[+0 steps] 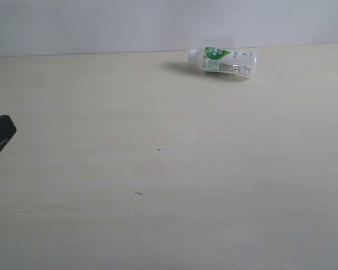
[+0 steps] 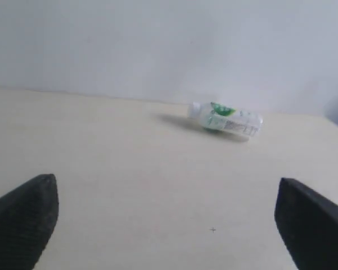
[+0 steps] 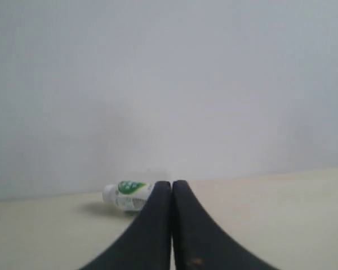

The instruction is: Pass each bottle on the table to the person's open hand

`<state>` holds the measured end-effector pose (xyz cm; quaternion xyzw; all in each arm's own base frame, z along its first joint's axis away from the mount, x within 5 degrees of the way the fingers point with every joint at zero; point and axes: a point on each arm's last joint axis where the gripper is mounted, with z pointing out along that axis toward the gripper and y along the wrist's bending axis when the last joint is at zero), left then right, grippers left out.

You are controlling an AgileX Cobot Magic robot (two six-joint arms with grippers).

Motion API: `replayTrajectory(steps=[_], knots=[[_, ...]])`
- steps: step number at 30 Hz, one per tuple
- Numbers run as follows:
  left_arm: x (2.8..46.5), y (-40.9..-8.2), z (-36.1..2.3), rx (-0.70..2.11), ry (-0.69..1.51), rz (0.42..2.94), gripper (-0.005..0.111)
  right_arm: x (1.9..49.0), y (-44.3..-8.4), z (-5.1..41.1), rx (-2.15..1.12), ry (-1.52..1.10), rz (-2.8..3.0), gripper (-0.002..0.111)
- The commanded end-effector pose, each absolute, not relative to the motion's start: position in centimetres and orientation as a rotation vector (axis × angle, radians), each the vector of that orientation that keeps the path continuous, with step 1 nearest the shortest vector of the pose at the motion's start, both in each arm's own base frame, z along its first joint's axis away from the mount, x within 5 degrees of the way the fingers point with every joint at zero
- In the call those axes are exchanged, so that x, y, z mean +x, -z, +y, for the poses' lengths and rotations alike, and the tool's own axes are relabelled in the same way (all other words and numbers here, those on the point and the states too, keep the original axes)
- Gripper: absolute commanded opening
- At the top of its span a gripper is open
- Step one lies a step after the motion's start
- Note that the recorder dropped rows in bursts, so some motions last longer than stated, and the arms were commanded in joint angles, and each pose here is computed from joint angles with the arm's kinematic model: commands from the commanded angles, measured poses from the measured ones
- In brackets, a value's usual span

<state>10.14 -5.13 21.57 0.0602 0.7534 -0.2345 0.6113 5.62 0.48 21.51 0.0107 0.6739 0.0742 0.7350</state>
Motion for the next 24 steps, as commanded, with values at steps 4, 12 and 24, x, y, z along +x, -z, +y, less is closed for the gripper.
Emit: replayTrajectory(steps=[4,12,24], knots=[[7.1,-22.1,-3.8,0.163,0.63,1.494,0.105,5.3,-22.8,0.5,0.049,-0.212,1.316,0.0],[7.0,-22.1,-3.8,0.141,0.659,1.498,0.105,5.4,-28.9,-0.5,0.265,-0.383,1.034,0.0],[7.0,-22.0,-3.8,0.155,0.646,1.502,0.105,21.6,-36.8,1.7,0.15,-0.251,1.615,0.0]])
